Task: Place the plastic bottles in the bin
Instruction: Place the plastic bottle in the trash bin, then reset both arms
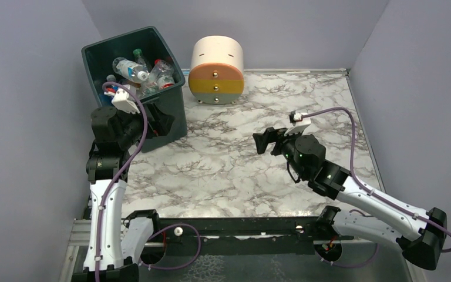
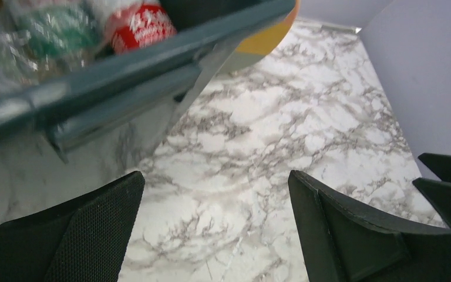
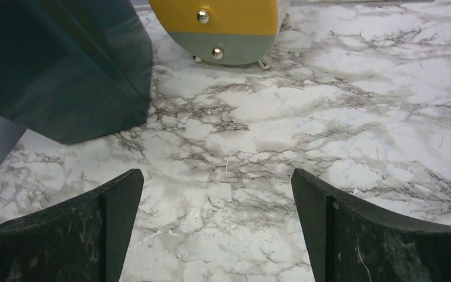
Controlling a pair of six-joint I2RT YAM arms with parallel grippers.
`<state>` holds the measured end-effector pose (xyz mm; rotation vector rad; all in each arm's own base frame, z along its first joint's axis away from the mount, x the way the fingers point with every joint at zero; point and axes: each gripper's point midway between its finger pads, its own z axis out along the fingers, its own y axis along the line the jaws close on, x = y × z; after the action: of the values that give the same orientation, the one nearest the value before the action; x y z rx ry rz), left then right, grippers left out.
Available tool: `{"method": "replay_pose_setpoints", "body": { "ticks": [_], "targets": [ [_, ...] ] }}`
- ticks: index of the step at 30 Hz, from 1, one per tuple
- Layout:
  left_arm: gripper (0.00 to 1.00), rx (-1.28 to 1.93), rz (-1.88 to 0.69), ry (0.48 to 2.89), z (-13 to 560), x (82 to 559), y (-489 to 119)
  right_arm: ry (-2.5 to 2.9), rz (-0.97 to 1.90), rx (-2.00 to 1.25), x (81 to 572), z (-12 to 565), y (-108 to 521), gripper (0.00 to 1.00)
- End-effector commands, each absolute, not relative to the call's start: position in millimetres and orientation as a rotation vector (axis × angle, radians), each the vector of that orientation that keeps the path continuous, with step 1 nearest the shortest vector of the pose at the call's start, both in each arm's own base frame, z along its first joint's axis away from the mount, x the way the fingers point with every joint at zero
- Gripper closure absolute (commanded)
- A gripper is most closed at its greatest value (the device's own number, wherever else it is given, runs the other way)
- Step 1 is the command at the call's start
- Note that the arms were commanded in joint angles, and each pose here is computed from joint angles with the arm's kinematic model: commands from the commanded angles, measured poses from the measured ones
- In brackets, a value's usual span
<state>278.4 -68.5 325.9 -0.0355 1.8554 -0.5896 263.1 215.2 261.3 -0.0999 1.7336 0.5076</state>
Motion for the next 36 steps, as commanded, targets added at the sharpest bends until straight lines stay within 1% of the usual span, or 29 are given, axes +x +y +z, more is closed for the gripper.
{"method": "replay_pose_setpoints", "body": {
  "ticks": [1, 6, 10, 14, 19, 23, 28, 31, 32, 34, 35, 36],
  "targets": [
    [0.01, -0.107, -0.589, 1.934, 290.4, 263.8, -65.6, 1.753, 0.494, -0.069, 259.7, 249.1, 207.8, 0.01],
    [0.01, -0.198, -0.521, 1.976, 257.8, 257.3, -53.2, 1.776, 0.493, -0.072, 257.3, 236.1, 206.9, 0.00],
    [0.01, -0.364, -0.318, 1.958, 235.0, 251.9, -17.9, 1.784, 0.491, -0.075, 256.1, 231.3, 206.2, 0.00],
    [0.01, -0.458, -0.239, 1.885, 248.8, 255.6, 0.3, 1.799, 0.511, -0.103, 253.2, 225.9, 210.9, 0.01],
    [0.01, -0.667, -0.132, 1.884, 236.7, 264.0, 26.1, 1.815, 0.537, -0.136, 251.9, 223.6, 219.5, 0.01],
    [0.01, -0.810, -0.026, 1.921, 224.5, 253.7, 43.4, 1.820, 0.545, -0.171, 251.6, 222.2, 225.1, 0.00],
    [0.01, -0.942, 0.154, 1.912, 216.5, 225.3, 68.9, 1.822, 0.581, -0.197, 250.6, 218.4, 234.1, 0.00],
    [0.07, -0.970, 0.210, 1.871, 223.0, 213.3, 77.9, 1.828, 0.623, -0.212, 247.4, 213.3, 241.3, 0.00],
    [0.12, -0.975, 0.239, 1.869, 223.8, 210.2, 81.6, 1.830, 0.637, -0.216, 246.5, 211.3, 243.5, 0.00],
    [0.26, -0.976, 0.280, 1.871, 225.1, 207.8, 86.3, 1.839, 0.663, -0.230, 243.8, 206.6, 248.1, 0.00],
    [0.30, -0.983, 0.301, 1.861, 226.5, 206.6, 89.6, 1.844, 0.673, -0.234, 242.7, 204.6, 249.6, 0.00],
    [0.31, -0.988, 0.314, 1.845, 228.8, 206.9, 92.2, 1.845, 0.683, -0.239, 241.6, 203.2, 251.0, 0.00]
  ]
}}
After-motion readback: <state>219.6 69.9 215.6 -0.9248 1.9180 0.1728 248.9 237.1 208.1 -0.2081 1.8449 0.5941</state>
